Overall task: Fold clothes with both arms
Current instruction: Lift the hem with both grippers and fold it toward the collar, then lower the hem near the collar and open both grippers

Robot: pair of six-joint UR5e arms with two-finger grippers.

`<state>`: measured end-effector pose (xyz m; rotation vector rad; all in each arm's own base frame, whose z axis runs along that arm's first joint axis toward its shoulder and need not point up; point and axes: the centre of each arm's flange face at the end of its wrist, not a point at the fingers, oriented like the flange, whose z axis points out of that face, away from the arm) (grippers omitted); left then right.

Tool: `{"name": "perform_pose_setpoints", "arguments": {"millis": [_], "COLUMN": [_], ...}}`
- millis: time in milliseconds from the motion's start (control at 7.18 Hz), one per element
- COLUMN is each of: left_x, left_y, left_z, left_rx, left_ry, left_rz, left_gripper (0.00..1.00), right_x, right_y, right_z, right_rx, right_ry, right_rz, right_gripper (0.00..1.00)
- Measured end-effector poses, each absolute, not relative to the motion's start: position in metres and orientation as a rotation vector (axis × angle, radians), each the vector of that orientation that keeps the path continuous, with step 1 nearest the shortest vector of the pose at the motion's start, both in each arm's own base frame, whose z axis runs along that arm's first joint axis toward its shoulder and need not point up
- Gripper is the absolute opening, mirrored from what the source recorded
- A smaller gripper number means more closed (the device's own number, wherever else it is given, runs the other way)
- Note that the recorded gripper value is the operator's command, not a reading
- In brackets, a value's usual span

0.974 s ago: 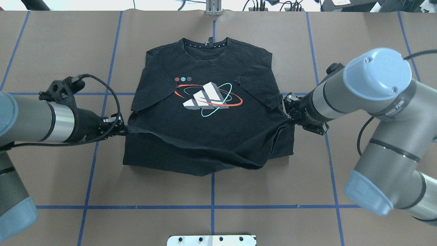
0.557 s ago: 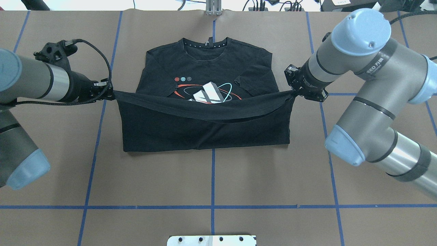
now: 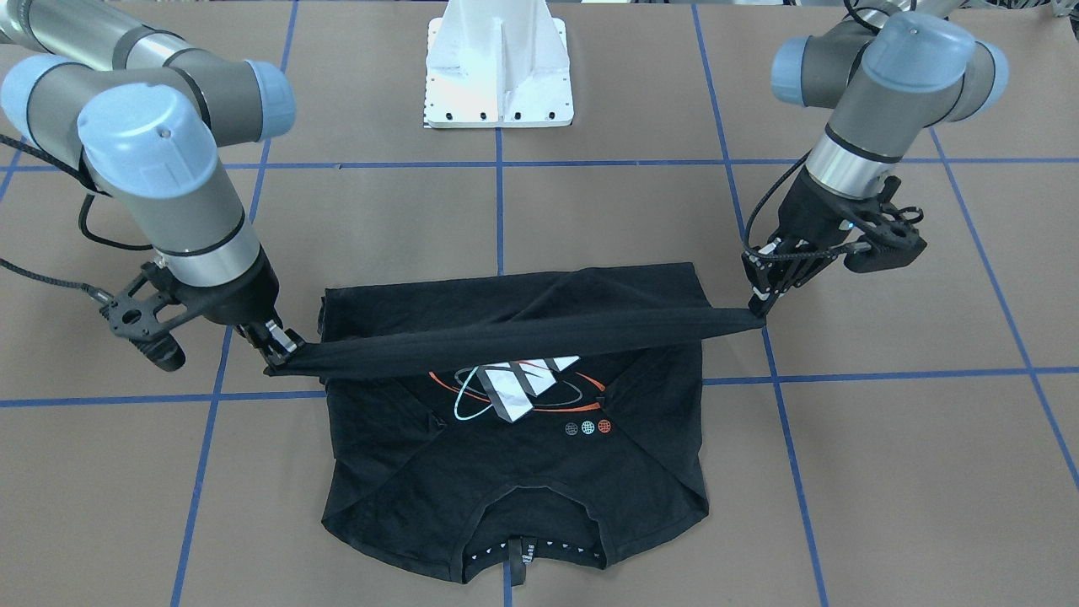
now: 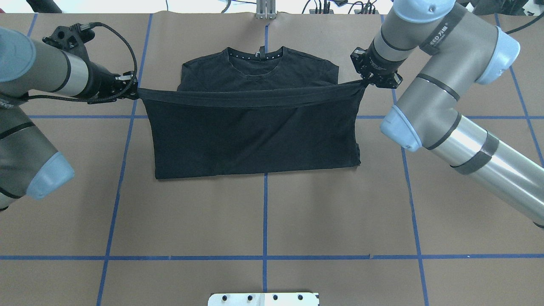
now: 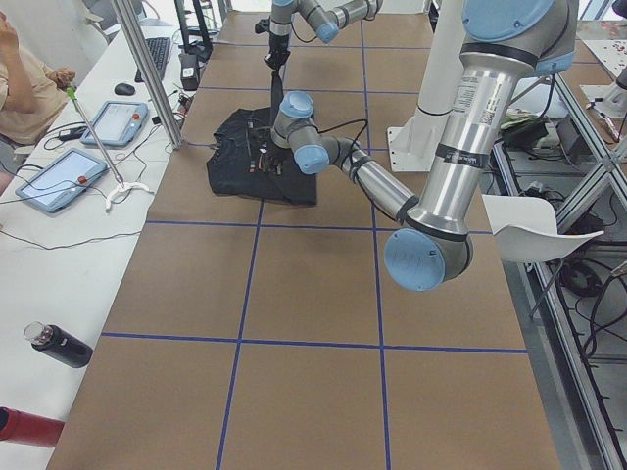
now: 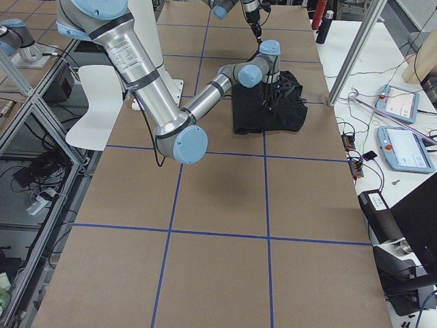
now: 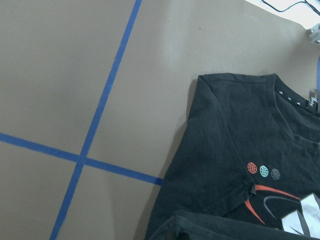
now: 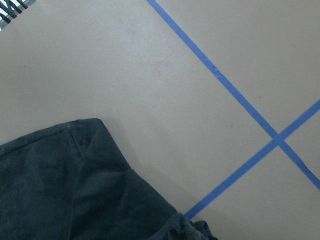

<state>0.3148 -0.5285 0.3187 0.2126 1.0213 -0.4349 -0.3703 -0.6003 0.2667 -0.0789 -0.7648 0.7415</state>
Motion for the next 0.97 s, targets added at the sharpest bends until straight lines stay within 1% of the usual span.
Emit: {"name": "perform_pose_setpoints", "arguments": {"millis": [278, 557, 974], "left_x": [0.329, 0.344, 0.36], "left_y": [-0.565, -0.599, -0.627], "left_z": [0.334, 0.363, 0.385], "left_rx": [0.226, 0.245, 0.27], "left_ry": [1.02, 1.03, 1.026], "left_rz": [-0.452, -0.462, -0.476], "left_gripper": [0.0, 0.0, 0.0], "right_x": [-0.391, -0.41, -0.426], "right_y": [-0.643, -0.673, -0.693], "right_z": [0.278, 0.295, 0.324], "right_rx": [-0.056, -0.034, 0.005], "right_ry": [-0.774, -0.77, -0.767], "right_rz": [0.735, 0.739, 0.739], "right_gripper": [0.0, 0.0, 0.0]}}
